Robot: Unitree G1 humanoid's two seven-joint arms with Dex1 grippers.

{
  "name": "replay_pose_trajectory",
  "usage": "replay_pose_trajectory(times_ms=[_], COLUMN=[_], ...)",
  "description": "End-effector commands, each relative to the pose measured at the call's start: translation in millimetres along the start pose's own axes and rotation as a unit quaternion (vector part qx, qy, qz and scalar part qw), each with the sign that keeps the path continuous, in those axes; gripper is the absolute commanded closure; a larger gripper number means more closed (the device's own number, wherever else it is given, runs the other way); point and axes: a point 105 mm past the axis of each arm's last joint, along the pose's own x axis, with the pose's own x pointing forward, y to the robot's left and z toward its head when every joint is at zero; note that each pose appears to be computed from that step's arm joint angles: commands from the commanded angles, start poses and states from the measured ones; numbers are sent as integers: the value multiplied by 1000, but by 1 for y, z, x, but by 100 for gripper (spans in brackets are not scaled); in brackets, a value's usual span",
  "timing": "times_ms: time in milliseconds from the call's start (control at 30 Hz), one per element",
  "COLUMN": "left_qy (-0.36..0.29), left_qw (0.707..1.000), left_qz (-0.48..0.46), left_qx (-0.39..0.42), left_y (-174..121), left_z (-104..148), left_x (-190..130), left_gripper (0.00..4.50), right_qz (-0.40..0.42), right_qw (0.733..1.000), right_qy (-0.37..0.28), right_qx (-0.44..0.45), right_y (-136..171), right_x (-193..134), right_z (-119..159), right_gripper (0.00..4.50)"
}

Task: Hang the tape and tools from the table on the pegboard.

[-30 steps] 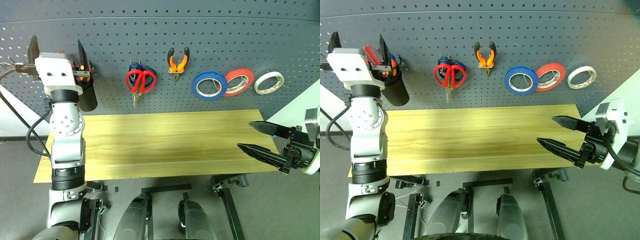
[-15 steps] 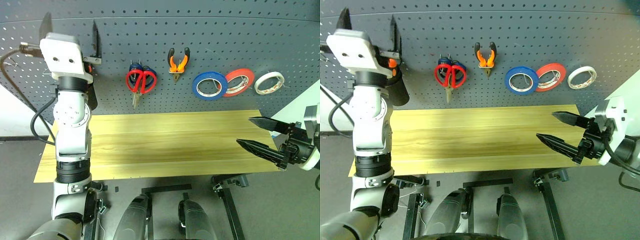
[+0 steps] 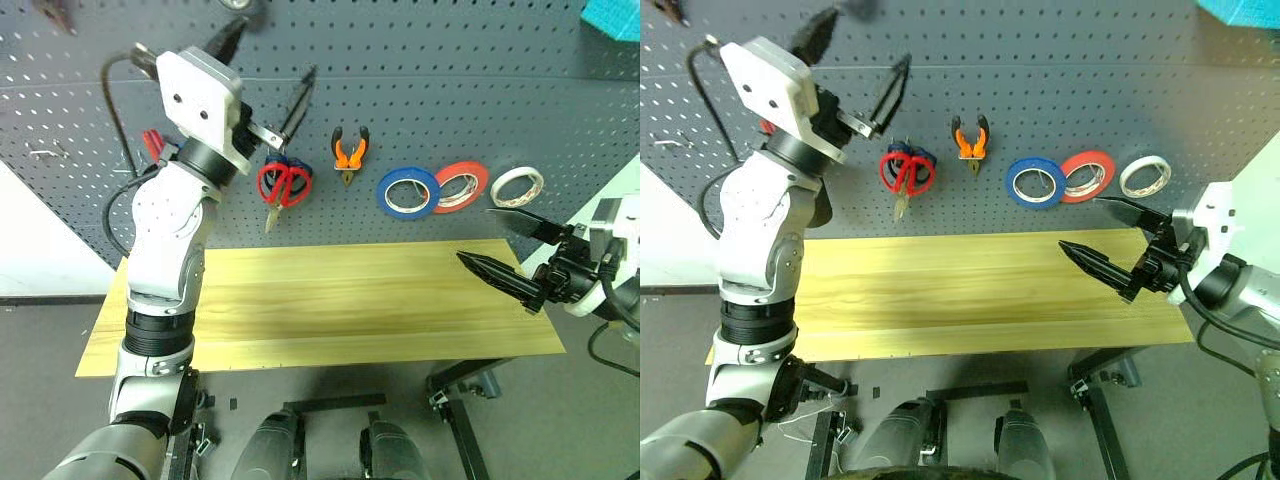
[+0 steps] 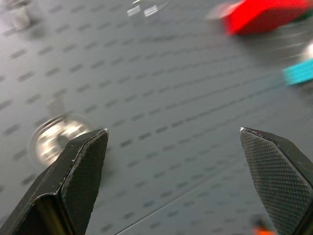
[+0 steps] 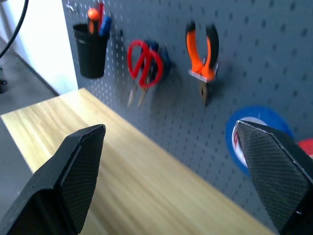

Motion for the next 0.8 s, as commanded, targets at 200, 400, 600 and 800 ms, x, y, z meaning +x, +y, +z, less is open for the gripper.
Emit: replay_pose_trajectory(times_ms=[200,400,600,800], left_qy=[81,166,260,316], left_qw=[989,972,953,941], left_qz=[-109,-127,-110,-89], left_qx=[-63,-107,-108,-77], left_y=[-41,-72,-79,-71], left_z=[-36,-81,-128,-153], left_x=[-23,-57,-104,-146], left_gripper=[2,2,2,2], right_qz=[14,-22,-121,-203], right_qw=[1000,999,989,972], right_qy=[-11,31,-3,5], right_qx=[4,29,89,114], right_y=[19,34,35,39], right_x=[9,24,21,4], right_z=[-9,-48,-69,-91], right_gripper=[0,0,0,0])
